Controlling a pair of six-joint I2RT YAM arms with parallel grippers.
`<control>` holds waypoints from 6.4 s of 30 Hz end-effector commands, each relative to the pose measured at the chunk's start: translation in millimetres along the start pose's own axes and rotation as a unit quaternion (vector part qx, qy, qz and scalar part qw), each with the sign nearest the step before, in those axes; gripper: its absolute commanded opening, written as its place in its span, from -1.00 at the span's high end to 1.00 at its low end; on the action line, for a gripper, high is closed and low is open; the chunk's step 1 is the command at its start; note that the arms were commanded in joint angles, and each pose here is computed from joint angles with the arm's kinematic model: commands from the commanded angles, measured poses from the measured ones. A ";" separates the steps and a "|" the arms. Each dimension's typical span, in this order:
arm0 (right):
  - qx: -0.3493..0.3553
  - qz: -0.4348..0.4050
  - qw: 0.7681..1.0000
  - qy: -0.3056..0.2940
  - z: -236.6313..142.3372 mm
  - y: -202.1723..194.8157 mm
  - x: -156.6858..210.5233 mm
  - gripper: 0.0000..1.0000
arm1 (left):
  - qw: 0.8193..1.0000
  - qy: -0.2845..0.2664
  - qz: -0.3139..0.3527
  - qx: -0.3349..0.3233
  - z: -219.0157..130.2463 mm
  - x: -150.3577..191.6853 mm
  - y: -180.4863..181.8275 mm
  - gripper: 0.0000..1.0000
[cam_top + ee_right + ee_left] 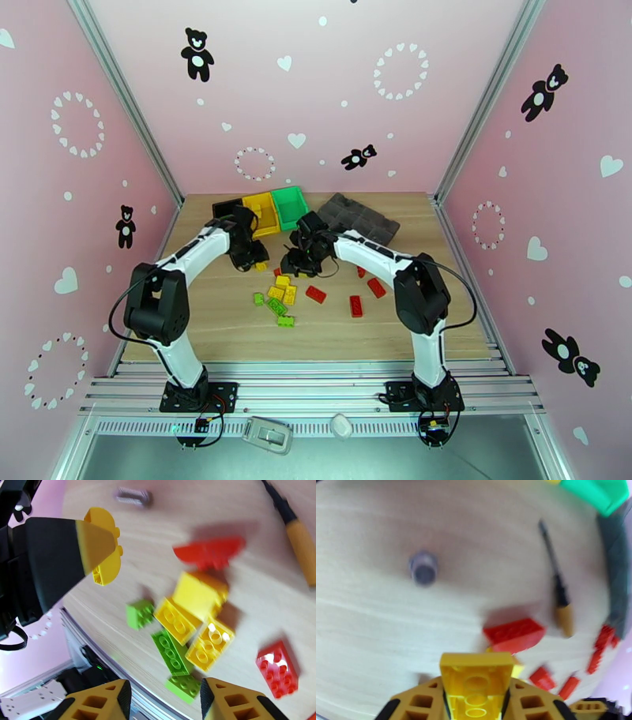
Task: Sort the legos into containers by color
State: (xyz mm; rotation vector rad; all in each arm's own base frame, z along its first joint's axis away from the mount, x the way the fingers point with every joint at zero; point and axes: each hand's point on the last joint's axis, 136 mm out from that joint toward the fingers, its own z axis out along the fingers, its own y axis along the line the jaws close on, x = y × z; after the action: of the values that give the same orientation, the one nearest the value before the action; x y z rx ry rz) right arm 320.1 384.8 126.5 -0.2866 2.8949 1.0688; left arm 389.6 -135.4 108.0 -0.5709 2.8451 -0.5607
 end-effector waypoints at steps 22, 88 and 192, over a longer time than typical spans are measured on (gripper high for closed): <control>-0.020 0.035 0.998 -0.041 -28.3 -4.9 -51.3 -0.06 | 0.989 -0.091 -0.069 0.099 -17.1 -180.1 -73.9 -0.47; 0.130 0.051 0.990 -0.020 -44.6 -78.8 76.7 -0.47 | 0.958 0.067 0.218 -0.172 80.8 88.6 -14.9 -0.04; 0.143 0.073 0.986 -0.040 -75.0 -104.8 104.4 -0.18 | 0.942 0.086 0.282 -0.163 97.1 125.7 -37.9 0.01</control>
State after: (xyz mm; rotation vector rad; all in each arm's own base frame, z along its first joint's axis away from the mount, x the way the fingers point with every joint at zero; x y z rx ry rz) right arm 241.9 241.6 100.7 -0.0155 2.9981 0.6379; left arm 311.4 -249.3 26.5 0.2755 3.0797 -0.0758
